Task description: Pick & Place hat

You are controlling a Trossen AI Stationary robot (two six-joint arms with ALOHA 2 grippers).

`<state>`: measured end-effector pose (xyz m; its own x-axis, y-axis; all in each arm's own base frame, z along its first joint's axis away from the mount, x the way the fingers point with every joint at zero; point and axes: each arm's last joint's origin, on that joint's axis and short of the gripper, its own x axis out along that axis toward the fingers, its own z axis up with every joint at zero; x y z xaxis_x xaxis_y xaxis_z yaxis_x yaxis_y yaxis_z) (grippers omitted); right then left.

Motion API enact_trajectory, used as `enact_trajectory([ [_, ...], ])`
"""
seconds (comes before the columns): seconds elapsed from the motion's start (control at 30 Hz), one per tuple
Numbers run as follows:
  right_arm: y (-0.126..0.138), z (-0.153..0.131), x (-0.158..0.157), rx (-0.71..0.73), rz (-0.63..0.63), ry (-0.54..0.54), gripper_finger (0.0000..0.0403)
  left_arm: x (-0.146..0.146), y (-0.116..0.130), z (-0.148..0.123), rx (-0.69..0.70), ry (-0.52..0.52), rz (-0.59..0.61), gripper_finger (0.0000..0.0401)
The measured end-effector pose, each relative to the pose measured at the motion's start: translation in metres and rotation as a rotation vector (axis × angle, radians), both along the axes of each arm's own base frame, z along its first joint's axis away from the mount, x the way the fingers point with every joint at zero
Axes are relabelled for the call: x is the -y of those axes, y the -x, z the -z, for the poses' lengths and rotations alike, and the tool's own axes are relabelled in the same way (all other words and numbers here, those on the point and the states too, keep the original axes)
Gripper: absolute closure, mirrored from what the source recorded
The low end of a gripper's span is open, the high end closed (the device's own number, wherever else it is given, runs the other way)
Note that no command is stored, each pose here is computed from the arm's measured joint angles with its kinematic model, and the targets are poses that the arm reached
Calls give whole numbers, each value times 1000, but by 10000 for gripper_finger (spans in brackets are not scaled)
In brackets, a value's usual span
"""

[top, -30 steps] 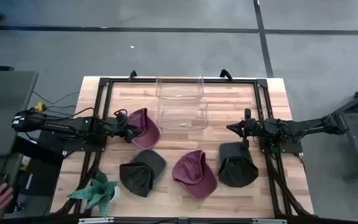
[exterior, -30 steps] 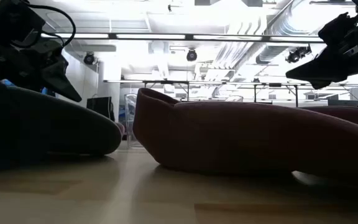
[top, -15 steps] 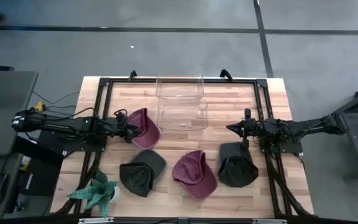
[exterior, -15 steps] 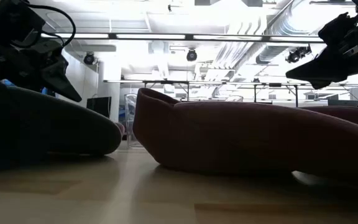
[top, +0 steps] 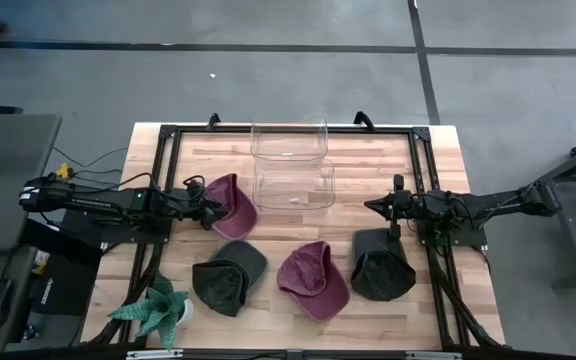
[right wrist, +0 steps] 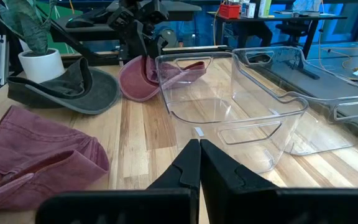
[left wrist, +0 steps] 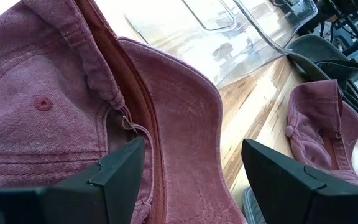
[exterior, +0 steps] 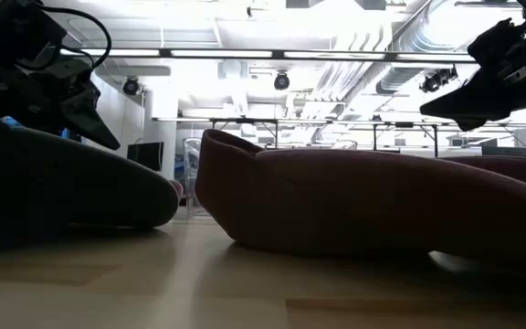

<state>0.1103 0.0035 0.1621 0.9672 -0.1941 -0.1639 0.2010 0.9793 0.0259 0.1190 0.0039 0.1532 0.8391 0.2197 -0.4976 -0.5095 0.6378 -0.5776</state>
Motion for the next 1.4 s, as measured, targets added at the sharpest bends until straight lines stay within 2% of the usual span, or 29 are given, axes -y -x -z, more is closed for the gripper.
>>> enact_trajectory([
  [0.7,0,0,0,0,0,0,402,0,-1,-2,29,0,-1,140],
  [0.87,0,0,0,0,1,0,402,-1,-2,-5,47,1,-33,140],
  [0.97,0,0,0,0,1,0,402,1,-4,-17,64,-37,38,140],
  [1.13,0,0,0,0,1,0,402,1,-7,-53,120,-153,109,140],
  [1.23,0,0,0,0,0,0,402,1,-5,-71,112,-173,118,140],
  [1.4,0,0,0,0,0,0,402,-1,5,-94,20,-185,79,140],
])
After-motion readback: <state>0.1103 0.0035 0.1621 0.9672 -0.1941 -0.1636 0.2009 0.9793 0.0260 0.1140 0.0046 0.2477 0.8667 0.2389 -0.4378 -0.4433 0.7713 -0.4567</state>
